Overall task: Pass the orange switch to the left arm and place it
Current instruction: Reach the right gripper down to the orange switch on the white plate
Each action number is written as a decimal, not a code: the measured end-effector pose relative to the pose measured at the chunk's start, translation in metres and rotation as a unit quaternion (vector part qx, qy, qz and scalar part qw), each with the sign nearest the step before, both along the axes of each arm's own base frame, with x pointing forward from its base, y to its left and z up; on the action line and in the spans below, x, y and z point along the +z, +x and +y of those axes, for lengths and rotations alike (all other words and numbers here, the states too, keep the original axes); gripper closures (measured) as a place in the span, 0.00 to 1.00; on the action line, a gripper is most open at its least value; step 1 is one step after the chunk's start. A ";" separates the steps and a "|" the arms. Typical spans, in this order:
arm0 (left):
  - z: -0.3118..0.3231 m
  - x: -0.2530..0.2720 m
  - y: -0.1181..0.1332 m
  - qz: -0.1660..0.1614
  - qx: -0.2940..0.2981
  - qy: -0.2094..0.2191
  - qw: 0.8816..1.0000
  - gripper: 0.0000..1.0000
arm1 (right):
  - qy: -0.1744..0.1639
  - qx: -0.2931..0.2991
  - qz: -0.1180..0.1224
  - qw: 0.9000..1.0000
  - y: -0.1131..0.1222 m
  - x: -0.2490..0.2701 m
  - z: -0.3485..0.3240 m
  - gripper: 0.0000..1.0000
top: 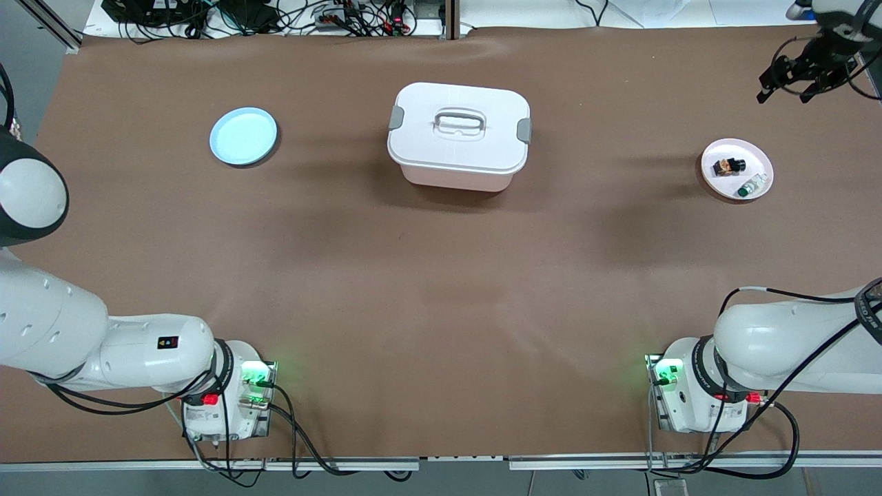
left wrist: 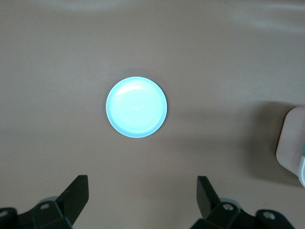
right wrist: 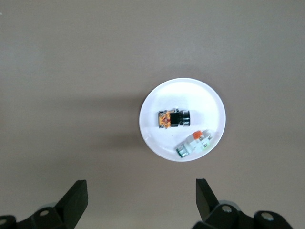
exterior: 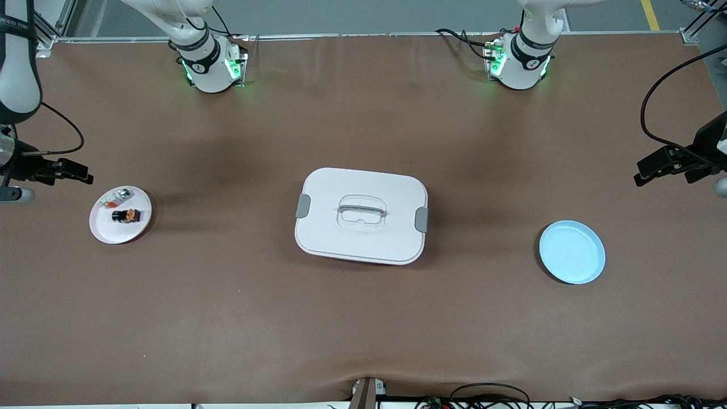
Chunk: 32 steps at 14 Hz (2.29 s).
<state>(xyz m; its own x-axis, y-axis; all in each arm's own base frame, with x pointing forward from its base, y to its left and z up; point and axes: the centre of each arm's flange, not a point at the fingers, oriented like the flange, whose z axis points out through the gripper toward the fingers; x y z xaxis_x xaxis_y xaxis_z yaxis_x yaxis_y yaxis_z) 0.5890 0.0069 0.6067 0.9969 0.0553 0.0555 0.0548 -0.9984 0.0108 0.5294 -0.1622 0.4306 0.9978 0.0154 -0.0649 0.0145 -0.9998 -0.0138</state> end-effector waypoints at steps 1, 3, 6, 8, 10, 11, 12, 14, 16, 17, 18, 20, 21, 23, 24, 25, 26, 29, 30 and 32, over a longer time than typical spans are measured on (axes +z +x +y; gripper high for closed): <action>0.000 0.000 0.000 0.000 0.000 0.000 1.000 0.00 | -0.010 0.005 -0.009 1.000 -0.001 -0.009 0.000 0.00; 0.000 0.000 0.000 0.000 0.000 0.000 1.000 0.00 | -0.022 0.011 -0.027 0.999 -0.004 -0.032 0.001 0.00; 0.000 0.000 0.000 0.000 0.000 0.000 1.000 0.00 | -0.028 0.012 -0.040 0.999 -0.010 -0.075 0.001 0.00; 0.000 0.000 0.000 0.000 0.000 0.000 1.000 0.00 | -0.029 0.012 -0.042 0.999 -0.012 -0.105 -0.003 0.00; 0.000 0.000 0.000 0.000 0.000 0.000 1.000 0.00 | -0.032 0.012 -0.047 0.998 -0.013 -0.130 -0.008 0.00; 0.000 0.000 0.000 0.000 0.000 0.000 1.000 0.00 | -0.034 0.013 -0.054 0.998 -0.014 -0.143 -0.013 0.00; 0.000 0.000 0.000 0.000 0.000 0.000 1.000 0.00 | -0.037 0.013 -0.061 0.997 -0.017 -0.157 -0.018 0.00; 0.000 0.000 0.000 0.000 0.000 0.000 1.000 0.00 | -0.039 0.013 -0.063 0.997 -0.023 -0.185 -0.027 0.00; 0.000 0.000 0.000 0.000 0.000 0.000 1.000 0.00 | -0.040 0.014 -0.064 0.997 -0.024 -0.206 -0.029 0.00; 0.000 0.000 0.000 0.000 0.000 0.000 1.000 0.00 | -0.040 0.014 -0.062 0.997 -0.025 -0.214 -0.028 0.00; 0.000 0.000 0.000 0.000 0.000 0.000 1.000 0.00 | -0.040 0.015 -0.061 0.997 -0.025 -0.221 -0.028 0.00; 0.000 0.000 0.000 0.000 0.000 0.000 1.000 0.00 | -0.040 0.016 -0.060 0.997 -0.026 -0.230 -0.027 0.00; 0.000 0.000 0.000 0.000 0.000 0.000 1.000 0.00 | -0.040 0.017 -0.060 0.997 -0.026 -0.231 -0.027 0.00; 0.000 0.000 0.000 0.000 0.000 0.000 1.000 0.00 | -0.040 0.017 -0.061 0.997 -0.024 -0.231 -0.026 0.00; 0.000 0.000 0.000 0.000 0.000 0.000 1.000 0.00 | -0.040 0.018 -0.062 0.997 -0.024 -0.231 -0.026 0.00; 0.000 0.000 0.000 0.000 0.000 0.000 1.000 0.00 | -0.040 0.018 -0.062 0.997 -0.024 -0.231 -0.026 0.00; 0.000 0.000 0.000 0.000 0.000 0.000 1.000 0.00 | -0.040 0.018 -0.062 0.997 -0.023 -0.232 -0.026 0.00; 0.000 0.000 0.000 0.000 0.000 0.000 1.000 0.00 | -0.041 0.018 -0.063 0.997 -0.020 -0.234 -0.028 0.00; 0.000 0.000 0.000 0.000 0.000 0.000 1.000 0.00 | -0.041 0.018 -0.063 0.997 -0.019 -0.235 -0.028 0.00; 0.001 0.000 0.000 0.000 0.000 0.000 1.000 0.00 | -0.041 0.018 -0.062 0.997 -0.017 -0.237 -0.029 0.00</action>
<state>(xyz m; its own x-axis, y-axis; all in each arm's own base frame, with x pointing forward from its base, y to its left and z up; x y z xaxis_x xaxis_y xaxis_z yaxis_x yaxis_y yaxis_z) 0.5890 0.0075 0.6067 0.9969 0.0562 0.0555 0.0557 -0.9984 0.0108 0.5123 -0.1907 0.1940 0.9971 0.0513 0.0570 0.0471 -0.9963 0.0720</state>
